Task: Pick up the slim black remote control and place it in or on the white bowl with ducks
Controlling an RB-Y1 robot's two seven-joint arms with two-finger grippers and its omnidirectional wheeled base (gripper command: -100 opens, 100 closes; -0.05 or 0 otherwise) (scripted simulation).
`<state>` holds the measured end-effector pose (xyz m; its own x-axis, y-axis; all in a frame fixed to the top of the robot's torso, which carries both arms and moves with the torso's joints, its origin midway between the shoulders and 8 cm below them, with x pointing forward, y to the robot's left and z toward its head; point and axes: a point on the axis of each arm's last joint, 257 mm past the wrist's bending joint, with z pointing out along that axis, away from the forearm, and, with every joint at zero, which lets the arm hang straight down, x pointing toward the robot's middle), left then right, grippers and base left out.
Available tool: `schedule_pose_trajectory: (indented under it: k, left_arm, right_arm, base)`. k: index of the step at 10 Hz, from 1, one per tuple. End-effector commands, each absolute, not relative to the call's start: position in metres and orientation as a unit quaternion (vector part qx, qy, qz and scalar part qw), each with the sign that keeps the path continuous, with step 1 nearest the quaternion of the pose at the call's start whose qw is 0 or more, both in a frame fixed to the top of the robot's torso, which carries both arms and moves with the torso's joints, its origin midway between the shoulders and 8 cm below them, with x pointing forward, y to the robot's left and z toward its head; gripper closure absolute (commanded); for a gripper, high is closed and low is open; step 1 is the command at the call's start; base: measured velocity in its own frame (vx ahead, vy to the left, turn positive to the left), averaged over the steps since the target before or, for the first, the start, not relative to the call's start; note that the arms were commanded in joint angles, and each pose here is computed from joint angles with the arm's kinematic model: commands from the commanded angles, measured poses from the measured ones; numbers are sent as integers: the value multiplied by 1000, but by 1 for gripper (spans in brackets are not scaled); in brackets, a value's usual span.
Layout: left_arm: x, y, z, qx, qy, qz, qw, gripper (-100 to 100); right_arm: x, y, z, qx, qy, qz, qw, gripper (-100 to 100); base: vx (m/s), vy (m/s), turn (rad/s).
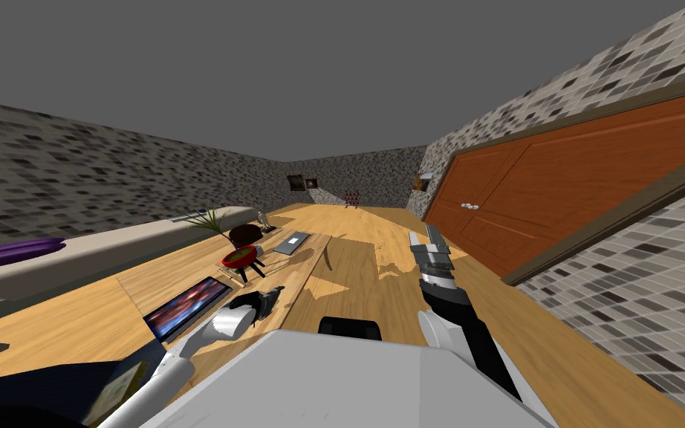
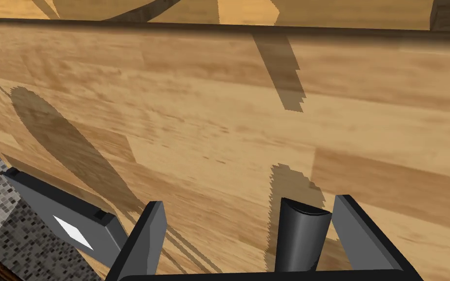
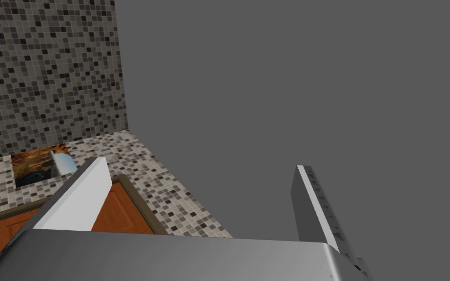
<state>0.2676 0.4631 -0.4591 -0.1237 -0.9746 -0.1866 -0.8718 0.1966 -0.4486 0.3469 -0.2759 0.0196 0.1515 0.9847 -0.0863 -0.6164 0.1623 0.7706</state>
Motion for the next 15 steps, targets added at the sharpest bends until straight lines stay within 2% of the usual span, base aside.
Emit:
schedule_pose_trajectory:
  k: [1, 15]
  left_arm:
    - [261, 476, -466, -630, 744, -94, 205, -100]
    - [230, 512, -490, -669, 740, -20, 65, -100]
  right_arm:
    - [347, -276, 20, 299, 308, 574, 697, 0]
    - [347, -276, 20, 299, 308, 574, 697, 0]
  base:
    - [-17, 35, -118]
    - [-26, 52, -92]
